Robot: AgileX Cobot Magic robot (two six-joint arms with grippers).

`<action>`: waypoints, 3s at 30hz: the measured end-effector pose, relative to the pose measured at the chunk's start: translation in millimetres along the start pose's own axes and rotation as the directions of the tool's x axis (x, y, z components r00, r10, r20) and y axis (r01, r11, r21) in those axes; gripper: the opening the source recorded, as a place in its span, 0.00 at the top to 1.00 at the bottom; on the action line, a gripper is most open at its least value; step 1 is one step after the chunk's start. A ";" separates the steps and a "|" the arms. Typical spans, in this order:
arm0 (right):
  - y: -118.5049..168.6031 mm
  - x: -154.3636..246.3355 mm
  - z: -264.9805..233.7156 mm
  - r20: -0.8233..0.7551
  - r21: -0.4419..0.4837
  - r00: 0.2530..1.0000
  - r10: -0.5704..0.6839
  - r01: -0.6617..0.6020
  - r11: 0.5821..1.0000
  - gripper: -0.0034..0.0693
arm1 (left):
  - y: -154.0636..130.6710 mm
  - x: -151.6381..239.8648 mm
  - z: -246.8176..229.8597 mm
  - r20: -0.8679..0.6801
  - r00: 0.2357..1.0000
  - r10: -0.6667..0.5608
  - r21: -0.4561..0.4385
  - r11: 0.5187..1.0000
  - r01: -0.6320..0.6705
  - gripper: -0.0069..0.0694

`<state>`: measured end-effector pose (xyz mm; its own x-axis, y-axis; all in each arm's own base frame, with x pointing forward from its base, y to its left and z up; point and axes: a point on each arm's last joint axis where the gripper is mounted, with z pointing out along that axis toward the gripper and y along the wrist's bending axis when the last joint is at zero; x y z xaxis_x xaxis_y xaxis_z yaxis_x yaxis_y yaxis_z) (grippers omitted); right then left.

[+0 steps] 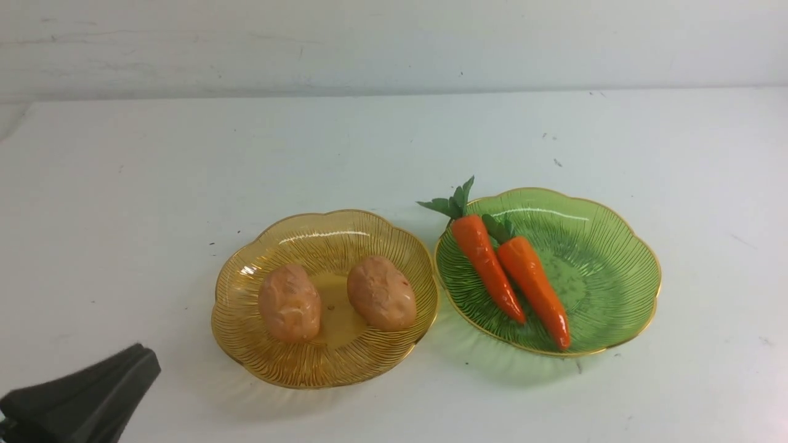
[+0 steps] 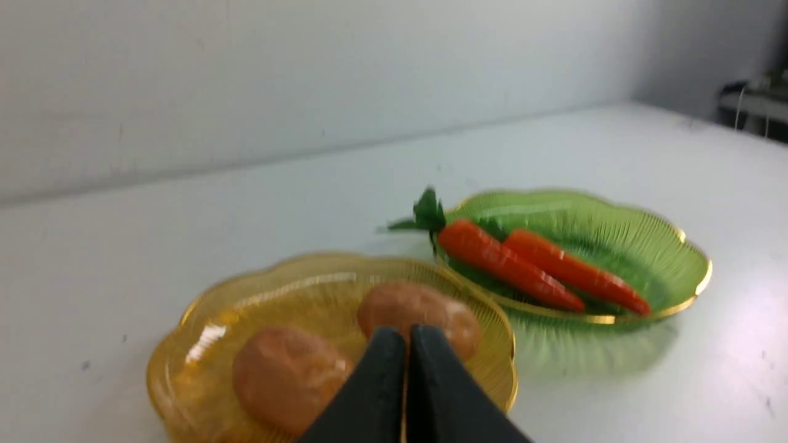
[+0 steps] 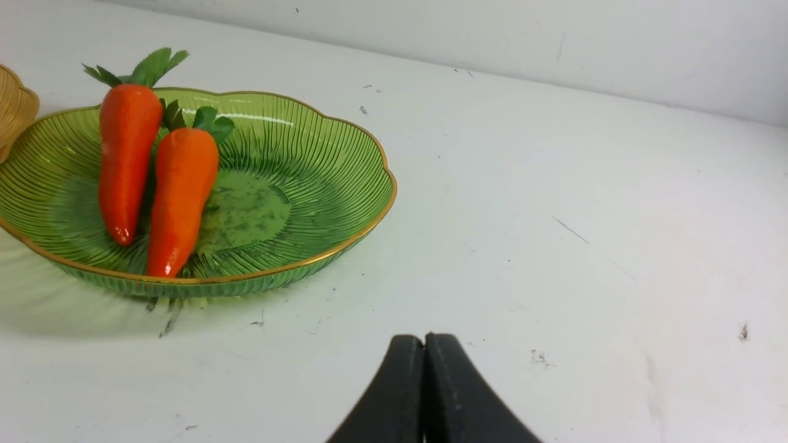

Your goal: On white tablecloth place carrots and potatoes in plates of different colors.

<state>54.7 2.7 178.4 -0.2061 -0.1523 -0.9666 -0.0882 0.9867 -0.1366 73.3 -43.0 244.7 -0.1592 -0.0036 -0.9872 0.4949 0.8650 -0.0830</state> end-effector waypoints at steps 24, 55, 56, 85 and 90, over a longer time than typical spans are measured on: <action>0.0 0.0 0.0 0.000 0.000 1.000 0.000 0.000 1.000 0.97 | 32.5 72.9 -28.4 -0.072 0.993 -0.089 -0.497 0.867 0.042 0.91; 0.0 0.0 0.0 0.000 0.000 1.000 0.000 0.000 1.000 0.97 | 32.5 76.7 -29.1 -0.111 0.988 -0.106 -0.501 0.865 0.037 0.91; 0.0 0.0 0.0 0.000 0.000 1.000 0.000 0.000 1.000 0.97 | 32.5 76.7 -29.1 -0.111 0.988 -0.106 -0.501 0.865 0.037 0.91; 0.0 0.0 0.0 0.000 0.000 1.000 0.000 0.000 1.000 0.97 | 32.5 76.7 -29.1 -0.111 0.988 -0.106 -0.501 0.865 0.037 0.91; 0.0 0.0 0.0 0.000 0.000 1.000 0.000 0.000 1.000 0.97 | 32.5 76.7 -29.1 -0.111 0.988 -0.106 -0.501 0.865 0.037 0.91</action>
<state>54.7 2.7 178.4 -0.2061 -0.1523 -0.9666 -0.0882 0.9867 -0.1366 52.3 -0.6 170.2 -0.3045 -0.0400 -0.9517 -0.0056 0.9992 -0.0402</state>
